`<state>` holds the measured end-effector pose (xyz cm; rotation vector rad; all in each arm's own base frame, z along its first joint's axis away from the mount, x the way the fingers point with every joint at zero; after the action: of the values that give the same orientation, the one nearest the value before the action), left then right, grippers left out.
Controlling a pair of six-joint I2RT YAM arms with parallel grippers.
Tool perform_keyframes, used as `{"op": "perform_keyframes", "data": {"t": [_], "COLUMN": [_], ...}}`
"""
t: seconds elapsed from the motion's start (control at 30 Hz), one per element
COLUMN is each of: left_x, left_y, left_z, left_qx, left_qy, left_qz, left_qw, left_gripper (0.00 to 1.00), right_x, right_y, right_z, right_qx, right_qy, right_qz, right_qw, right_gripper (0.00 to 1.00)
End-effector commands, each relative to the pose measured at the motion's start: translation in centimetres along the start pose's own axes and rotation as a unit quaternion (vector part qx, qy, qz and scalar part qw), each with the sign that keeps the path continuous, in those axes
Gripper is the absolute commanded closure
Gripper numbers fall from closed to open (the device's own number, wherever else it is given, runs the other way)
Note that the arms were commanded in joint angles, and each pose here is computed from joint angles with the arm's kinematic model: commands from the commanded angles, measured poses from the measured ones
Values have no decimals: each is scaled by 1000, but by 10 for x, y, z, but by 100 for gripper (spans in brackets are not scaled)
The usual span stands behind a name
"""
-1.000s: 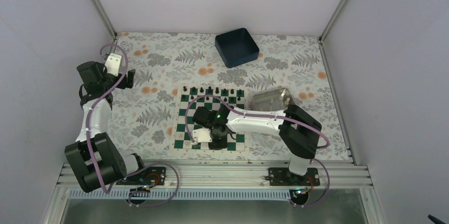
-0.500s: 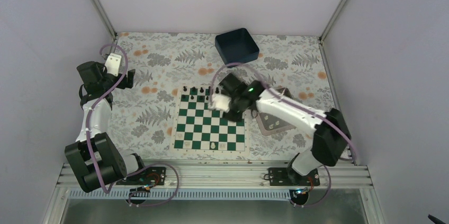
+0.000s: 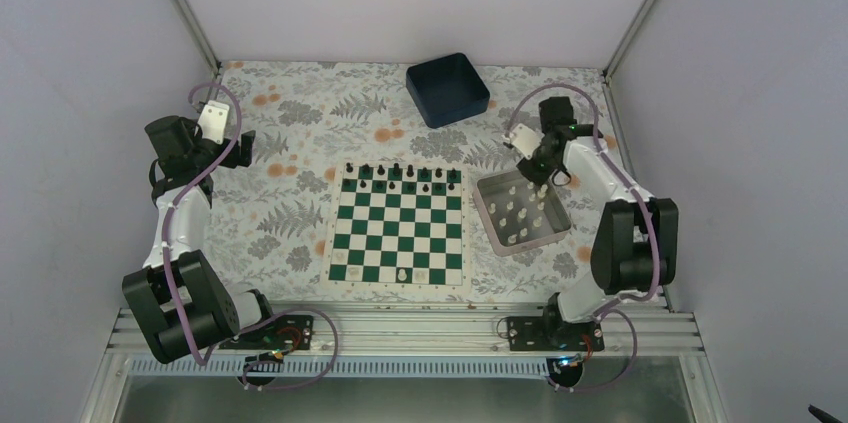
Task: Set up the chess pieces on the board
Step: Pick up the chess piece from the storage box.
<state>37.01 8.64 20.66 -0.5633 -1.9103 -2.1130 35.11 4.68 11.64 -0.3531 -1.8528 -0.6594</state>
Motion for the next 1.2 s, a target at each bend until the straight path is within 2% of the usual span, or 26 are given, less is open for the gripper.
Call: {"op": "perform_keyframes", "data": {"t": [0.0, 0.17, 0.6, 0.8, 1.07, 1.17], "left_x": [2, 1, -2, -1, 0, 2], "left_y": [6, 4, 3, 4, 3, 5], "left_z": [1, 0, -1, -1, -2, -1], "left_qx": [-2, -1, 1, 1, 1, -1], "left_qy": [2, 0, -7, -6, -5, -2], "left_qz": [-12, -11, -10, -11, -12, -14], "left_qw": [1000, 1000, 1000, 1000, 1000, 1000], "left_gripper": [0, 0, 0, 0, 0, 0], "right_x": [-11, -23, -22, -8, -14, -9], "right_y": [-21, -44, -61, -58, -82, -77], "right_z": [-28, -34, -16, -2, 8, 13], "right_qx": [-1, -8, 16, 89, 180, 242], "right_qy": [-25, -29, -1, 25, 62, 80], "right_qz": [22, 62, 91, 68, 121, 91], "right_qw": [999, 998, 996, 993, 974, 963], "right_gripper": [61, 63, 64, 59, 49, 48]}}
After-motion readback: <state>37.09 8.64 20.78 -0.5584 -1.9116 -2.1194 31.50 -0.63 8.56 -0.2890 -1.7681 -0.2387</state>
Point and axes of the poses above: each gripper's point midway between its finger pads, its own x axis back along the fingers, its own z axis along the line the jaws close on, y = z × x, the point moved 1 cm from there along x, back along the fingers, and after that the axes turned 5 degrees about x, right-handed, at the moved point
